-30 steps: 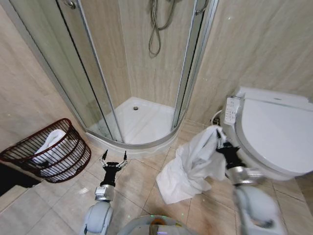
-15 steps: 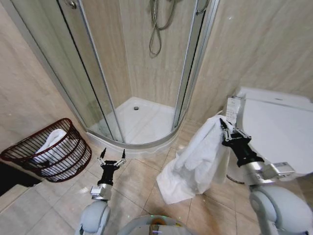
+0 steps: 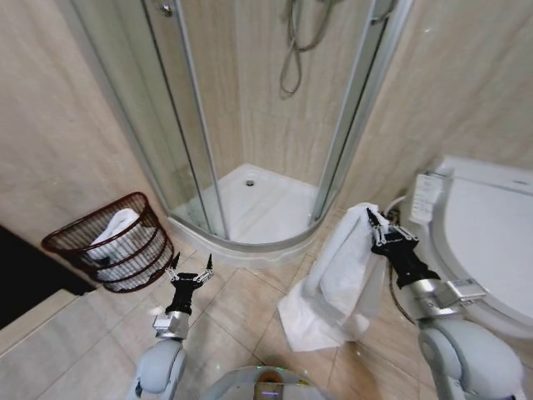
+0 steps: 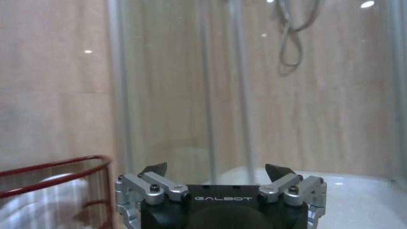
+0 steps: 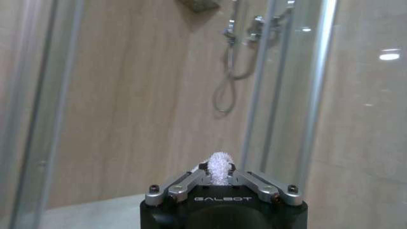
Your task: Discard the used towel into the hamper.
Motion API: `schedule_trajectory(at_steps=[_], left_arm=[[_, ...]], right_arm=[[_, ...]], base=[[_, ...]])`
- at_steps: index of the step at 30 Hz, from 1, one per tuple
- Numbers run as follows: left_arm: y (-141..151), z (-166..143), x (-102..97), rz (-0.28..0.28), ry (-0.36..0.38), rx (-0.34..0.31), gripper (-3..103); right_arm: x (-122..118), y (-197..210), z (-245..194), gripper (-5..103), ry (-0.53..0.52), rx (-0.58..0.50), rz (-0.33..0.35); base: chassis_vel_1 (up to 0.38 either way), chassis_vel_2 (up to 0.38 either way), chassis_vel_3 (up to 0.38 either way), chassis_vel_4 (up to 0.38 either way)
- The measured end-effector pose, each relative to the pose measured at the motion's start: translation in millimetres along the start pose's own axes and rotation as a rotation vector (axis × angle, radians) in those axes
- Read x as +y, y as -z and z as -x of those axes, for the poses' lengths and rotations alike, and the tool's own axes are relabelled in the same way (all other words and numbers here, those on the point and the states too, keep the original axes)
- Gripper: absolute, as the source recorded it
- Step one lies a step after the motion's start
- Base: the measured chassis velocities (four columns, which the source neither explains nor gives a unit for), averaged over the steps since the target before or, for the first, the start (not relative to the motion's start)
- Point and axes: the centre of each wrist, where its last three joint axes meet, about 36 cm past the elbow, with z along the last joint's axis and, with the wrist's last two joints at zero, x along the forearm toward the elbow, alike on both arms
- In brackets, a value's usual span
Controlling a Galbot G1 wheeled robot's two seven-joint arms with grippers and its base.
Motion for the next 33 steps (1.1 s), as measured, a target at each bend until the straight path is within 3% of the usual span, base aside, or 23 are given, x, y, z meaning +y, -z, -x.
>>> schedule_trajectory(at_steps=[18, 33], left_arm=[[4, -4, -1.5, 0.001, 0.002, -0.017, 100], [-2, -4, 0.1, 0.0, 0.002, -0.017, 100]], right_arm=[[-14, 1, -5, 5, -0.036, -0.016, 0.006], [-8, 0, -2, 5, -0.012, -0.021, 0.019]], base=[[0.128, 0.119, 0.13, 0.12], [0.114, 0.117, 0.119, 0.125]])
